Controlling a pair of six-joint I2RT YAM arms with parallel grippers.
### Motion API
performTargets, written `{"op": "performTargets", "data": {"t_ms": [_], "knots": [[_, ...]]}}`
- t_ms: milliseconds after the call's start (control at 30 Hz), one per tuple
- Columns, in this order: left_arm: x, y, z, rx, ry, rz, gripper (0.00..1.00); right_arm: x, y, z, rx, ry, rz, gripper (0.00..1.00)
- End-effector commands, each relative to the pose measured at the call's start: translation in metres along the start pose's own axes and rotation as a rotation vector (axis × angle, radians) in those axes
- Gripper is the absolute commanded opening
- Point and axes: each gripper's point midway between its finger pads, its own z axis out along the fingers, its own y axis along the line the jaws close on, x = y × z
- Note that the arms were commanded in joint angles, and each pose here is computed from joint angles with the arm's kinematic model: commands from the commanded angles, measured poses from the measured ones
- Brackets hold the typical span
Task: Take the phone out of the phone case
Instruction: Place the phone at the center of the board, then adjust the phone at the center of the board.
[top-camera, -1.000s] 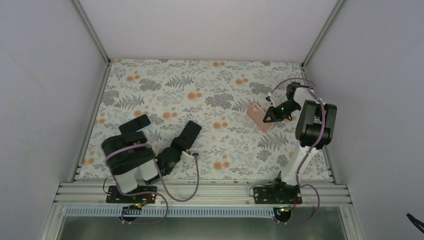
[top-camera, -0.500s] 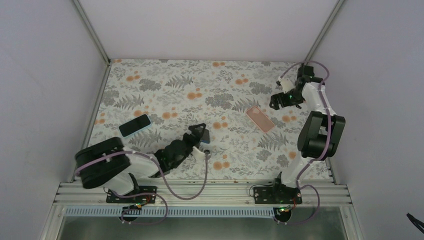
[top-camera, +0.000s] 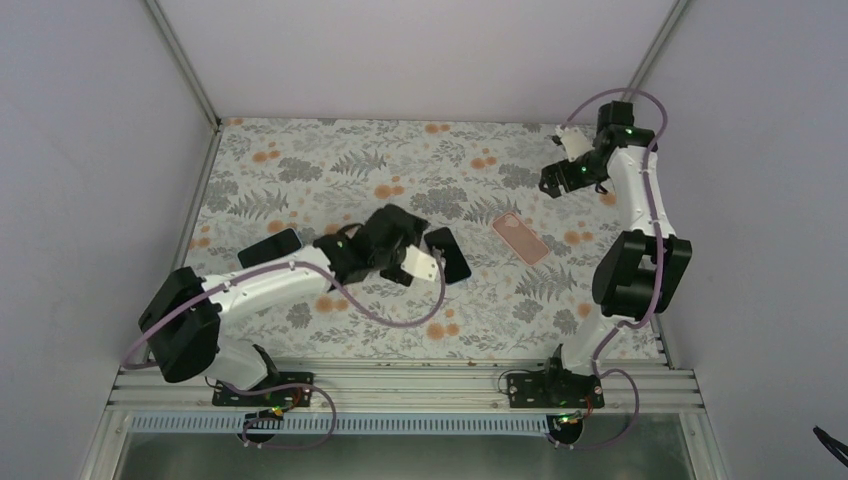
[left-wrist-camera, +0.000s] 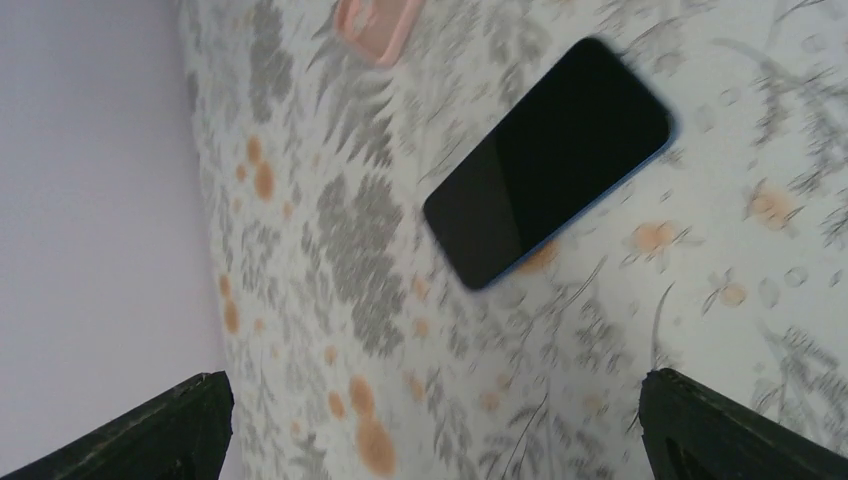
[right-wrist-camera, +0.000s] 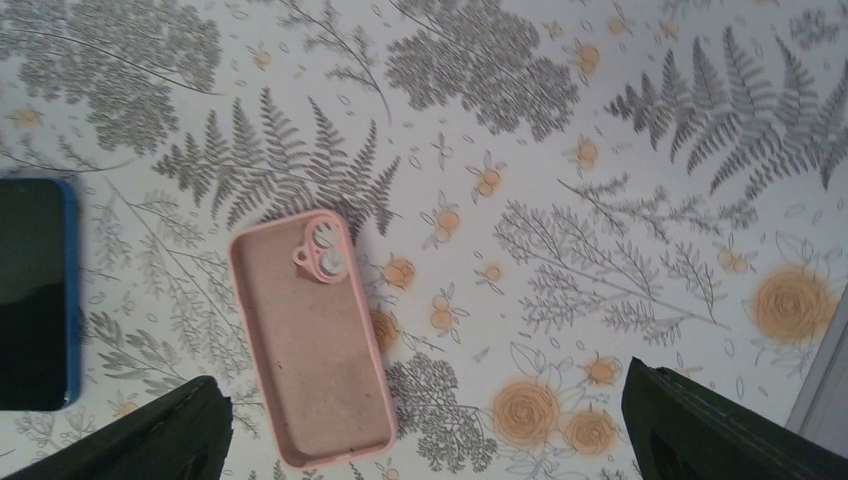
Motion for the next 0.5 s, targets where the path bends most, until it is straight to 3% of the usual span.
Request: {"op": "performTargets", "data": {"t_ms": [0,67,167,367,467], "knots": [[0.029,0.018,-0.031,0.110,0.004,-0.261,1.00,-0.007,0.032,0.000,-0.044,0.026,-0.067,1.00],[0.059,0.050,-0.051,0.047,-0.026,-0.389,1.00,-0.012,0.054,0.004,-0.082,0.026,-0.115,1.00],[0.123,0.078,-0.075,-0.040,0.046,-0.543,1.00,-0.018,0.103,0.014,-0.119,0.023,-0.235,1.00],[0.241,0.049,-0.102,-0.081,0.326,-0.653,0.99,-0.023,0.199,0.030,-0.213,0.002,-0.429,1.00],[0.302,0.033,-0.113,-0.103,0.468,-0.745,0.82,-0.022,0.234,0.039,-0.266,0.014,-0.477,1.00]]}}
